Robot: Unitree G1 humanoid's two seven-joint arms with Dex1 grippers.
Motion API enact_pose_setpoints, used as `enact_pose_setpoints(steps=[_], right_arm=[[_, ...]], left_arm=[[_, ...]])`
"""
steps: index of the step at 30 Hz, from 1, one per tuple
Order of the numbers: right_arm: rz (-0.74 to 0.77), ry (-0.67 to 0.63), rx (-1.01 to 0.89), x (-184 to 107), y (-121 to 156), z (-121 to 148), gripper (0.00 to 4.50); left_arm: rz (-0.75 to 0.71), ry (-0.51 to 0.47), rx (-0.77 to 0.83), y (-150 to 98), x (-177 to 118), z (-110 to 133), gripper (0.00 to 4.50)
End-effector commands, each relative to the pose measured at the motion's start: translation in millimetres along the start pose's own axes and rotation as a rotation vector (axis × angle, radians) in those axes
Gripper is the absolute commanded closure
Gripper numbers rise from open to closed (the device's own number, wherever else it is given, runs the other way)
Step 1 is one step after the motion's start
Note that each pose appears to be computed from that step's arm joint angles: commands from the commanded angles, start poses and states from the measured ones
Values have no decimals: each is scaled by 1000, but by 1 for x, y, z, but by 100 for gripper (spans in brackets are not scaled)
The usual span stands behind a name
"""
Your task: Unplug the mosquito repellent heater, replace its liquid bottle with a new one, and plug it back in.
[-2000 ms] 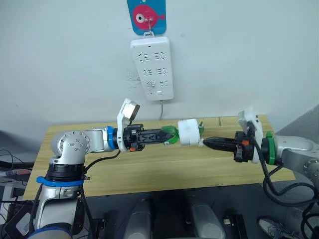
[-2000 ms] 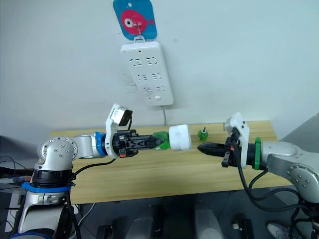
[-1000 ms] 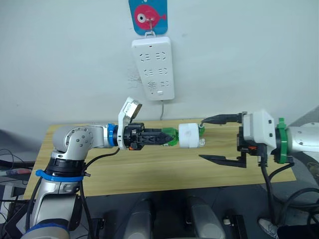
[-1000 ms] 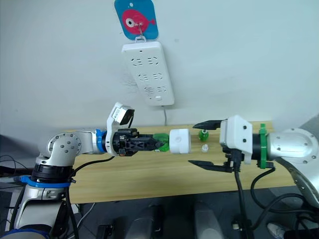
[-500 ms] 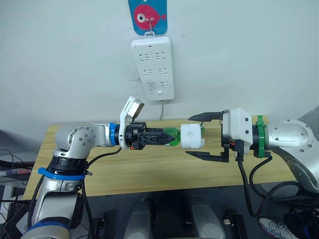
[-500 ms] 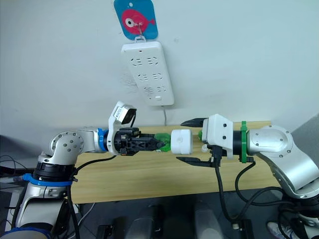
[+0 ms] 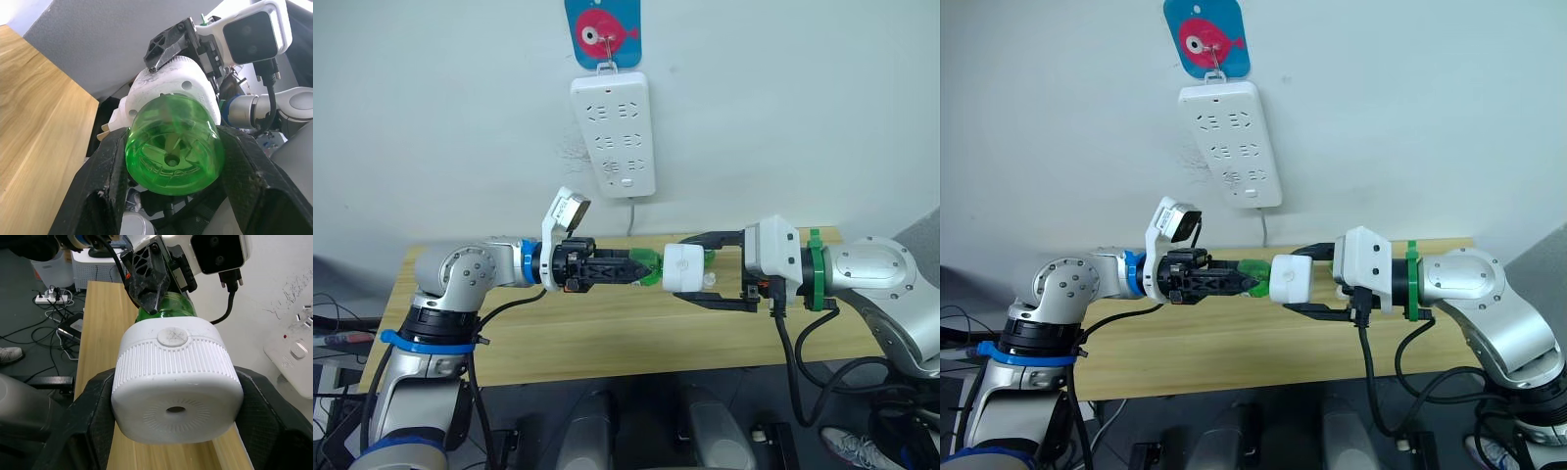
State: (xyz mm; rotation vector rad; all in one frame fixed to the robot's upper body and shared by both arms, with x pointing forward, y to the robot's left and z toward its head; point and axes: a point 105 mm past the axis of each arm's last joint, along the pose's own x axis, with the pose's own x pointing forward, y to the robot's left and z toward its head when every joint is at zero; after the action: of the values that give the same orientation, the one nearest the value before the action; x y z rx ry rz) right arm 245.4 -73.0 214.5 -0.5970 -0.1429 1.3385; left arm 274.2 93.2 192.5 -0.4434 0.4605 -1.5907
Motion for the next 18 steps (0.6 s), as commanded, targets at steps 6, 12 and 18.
enact_pose_setpoints(steps=[6, 12, 18], right_arm=[[-50, -28, -12, -7, -8, 10, 152], [-45, -14, 40, -11, -7, 5, 152], [-16, 11, 113, -15, -2, -4, 152]], left_arm=[[109, 135, 376, 10, -3, -2, 60], [123, 209, 784, 9, -1, -7, 60], [86, 182, 919, 1, 1, 1, 60]])
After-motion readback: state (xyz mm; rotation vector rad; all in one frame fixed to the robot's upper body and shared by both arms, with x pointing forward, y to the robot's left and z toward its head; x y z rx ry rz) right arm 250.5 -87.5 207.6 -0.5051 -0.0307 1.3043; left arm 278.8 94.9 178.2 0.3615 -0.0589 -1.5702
